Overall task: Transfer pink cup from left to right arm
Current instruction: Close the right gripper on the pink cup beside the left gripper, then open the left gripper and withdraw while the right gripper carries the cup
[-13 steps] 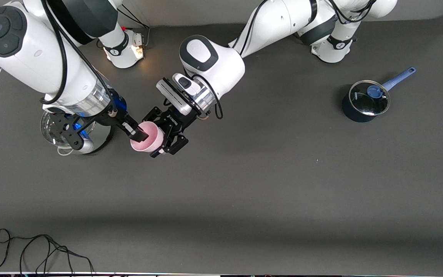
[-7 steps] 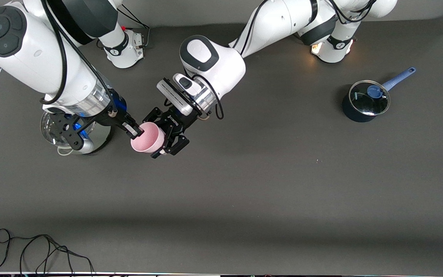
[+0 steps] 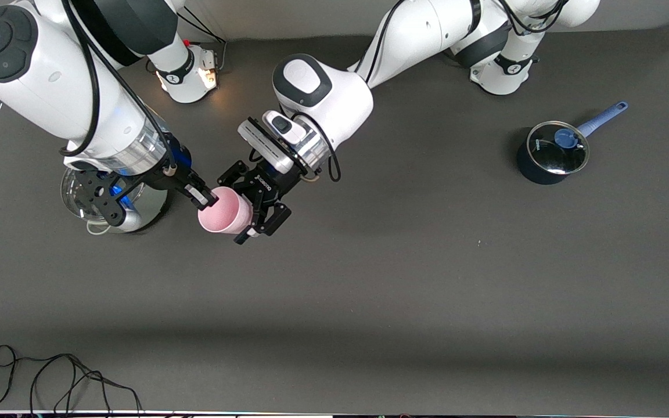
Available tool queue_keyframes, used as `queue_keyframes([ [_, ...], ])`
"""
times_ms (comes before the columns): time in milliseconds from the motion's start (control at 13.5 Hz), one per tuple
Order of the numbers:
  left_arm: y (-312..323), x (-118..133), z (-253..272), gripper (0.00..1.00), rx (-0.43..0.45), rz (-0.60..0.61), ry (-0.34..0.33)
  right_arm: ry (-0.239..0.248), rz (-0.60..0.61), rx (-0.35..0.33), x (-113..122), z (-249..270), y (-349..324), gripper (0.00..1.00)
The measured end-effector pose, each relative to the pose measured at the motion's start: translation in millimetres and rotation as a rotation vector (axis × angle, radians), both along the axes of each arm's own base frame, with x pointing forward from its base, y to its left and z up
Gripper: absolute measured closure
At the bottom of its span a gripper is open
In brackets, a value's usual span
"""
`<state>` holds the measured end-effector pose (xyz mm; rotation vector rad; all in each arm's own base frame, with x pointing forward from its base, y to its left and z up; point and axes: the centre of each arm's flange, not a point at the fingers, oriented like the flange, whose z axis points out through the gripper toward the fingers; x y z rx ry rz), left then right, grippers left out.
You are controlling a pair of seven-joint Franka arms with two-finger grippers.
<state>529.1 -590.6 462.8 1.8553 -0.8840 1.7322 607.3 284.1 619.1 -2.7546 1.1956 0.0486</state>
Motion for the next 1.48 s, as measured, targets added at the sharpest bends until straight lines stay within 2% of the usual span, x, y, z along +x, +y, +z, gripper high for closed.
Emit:
queue_keyframes([
  [223,5,4,7,0.00,-0.013,0.010,0.000,-0.038,-0.007,0.009,8,6,-9,0.97],
  [371,11,16,10,0.00,-0.018,-0.008,-0.009,-0.079,0.015,0.000,21,8,-32,0.97],
  [519,36,50,17,0.00,-0.026,-0.041,-0.019,-0.102,0.053,-0.042,36,8,-76,0.97],
  [742,104,124,15,0.00,-0.015,-0.184,-0.007,-0.132,0.128,-0.113,52,12,-143,0.97],
  [965,174,166,0,0.00,0.010,-0.325,0.047,-0.138,0.236,-0.186,61,15,-216,0.97],
  [1187,249,180,-19,0.00,0.027,-0.465,0.127,-0.128,0.407,-0.222,64,12,-302,0.97],
  [1484,335,164,-61,0.00,0.123,-0.568,0.253,-0.079,0.684,-0.227,52,-10,-417,0.97],
])
